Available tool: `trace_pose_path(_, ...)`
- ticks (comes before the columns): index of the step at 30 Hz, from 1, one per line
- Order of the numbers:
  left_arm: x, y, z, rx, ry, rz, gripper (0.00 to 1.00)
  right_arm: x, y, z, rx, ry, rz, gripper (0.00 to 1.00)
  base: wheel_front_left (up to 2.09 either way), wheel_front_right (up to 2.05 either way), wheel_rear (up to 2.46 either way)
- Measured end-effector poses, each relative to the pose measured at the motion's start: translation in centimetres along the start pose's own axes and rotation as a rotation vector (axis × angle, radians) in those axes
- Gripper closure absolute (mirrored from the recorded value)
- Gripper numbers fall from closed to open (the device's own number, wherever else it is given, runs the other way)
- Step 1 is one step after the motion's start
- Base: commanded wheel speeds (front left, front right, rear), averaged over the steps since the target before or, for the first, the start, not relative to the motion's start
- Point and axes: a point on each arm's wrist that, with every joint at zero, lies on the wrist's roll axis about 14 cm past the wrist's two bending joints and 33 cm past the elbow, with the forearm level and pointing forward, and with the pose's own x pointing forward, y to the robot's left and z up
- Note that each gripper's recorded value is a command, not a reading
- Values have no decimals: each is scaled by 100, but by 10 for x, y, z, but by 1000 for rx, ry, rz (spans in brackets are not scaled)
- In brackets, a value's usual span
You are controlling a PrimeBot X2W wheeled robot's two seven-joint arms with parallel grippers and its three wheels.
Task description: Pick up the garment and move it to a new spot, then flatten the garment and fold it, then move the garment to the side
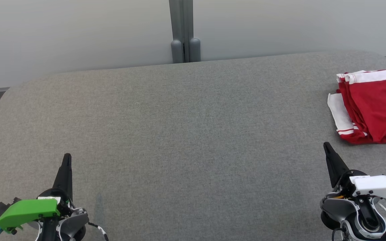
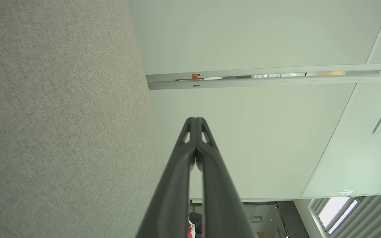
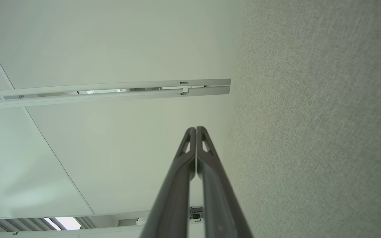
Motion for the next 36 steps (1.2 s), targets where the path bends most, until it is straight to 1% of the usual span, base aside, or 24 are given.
trace_pose_path(36,0,0,0,-2,1,0,100,0,0,0,0,0,0,100,0,0,0)
